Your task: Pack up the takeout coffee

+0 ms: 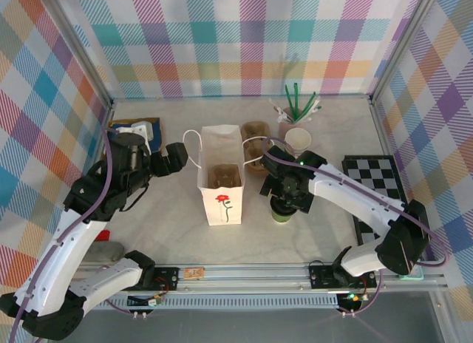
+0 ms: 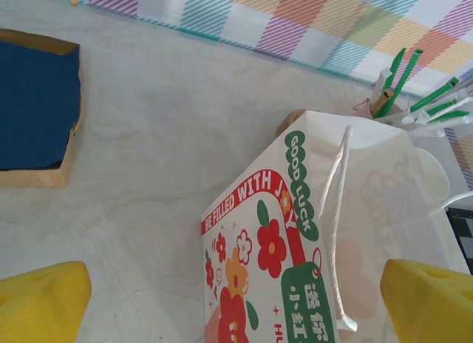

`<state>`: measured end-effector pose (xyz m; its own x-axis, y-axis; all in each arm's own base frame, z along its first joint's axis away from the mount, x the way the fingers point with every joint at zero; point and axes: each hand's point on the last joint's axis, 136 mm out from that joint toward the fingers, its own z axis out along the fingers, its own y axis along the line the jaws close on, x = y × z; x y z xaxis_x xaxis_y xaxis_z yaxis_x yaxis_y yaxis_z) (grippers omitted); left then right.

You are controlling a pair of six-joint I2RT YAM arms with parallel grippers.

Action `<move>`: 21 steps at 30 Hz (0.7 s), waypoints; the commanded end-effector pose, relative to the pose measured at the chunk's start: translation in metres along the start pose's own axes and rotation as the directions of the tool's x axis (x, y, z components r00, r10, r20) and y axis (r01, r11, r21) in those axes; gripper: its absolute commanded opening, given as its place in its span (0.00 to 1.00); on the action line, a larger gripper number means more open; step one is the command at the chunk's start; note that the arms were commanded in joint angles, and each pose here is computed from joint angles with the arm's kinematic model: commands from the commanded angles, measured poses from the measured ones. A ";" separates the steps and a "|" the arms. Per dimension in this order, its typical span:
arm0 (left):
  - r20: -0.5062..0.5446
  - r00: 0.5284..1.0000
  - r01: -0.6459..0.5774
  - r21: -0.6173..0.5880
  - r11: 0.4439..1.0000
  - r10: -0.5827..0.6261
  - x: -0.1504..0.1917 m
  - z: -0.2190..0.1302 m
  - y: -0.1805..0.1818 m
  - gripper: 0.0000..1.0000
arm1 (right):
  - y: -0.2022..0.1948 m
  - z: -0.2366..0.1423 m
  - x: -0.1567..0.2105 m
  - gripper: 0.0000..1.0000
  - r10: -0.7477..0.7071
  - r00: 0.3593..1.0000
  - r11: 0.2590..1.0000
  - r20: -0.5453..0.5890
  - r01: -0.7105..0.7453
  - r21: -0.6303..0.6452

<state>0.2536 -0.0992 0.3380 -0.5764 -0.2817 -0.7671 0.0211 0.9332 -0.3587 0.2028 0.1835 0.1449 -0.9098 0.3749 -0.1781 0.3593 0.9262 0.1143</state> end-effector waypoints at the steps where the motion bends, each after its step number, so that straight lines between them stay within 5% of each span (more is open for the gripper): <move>1: -0.008 1.000 -0.010 -0.003 1.000 0.010 0.003 0.000 0.003 1.00 | -0.007 0.006 0.007 0.99 0.021 1.000 0.999 -0.017 -0.020 0.031; 21: -0.010 1.000 -0.010 -0.008 1.000 0.010 0.004 0.003 0.005 1.00 | -0.004 0.032 0.014 0.99 0.040 0.998 0.999 -0.042 -0.039 0.030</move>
<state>0.2543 -0.0978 0.3329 -0.5830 -0.2806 -0.7624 0.0120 0.9354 -0.3535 0.2013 0.1883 0.1182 -0.9066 0.3954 -0.1477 0.3808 0.9171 0.1175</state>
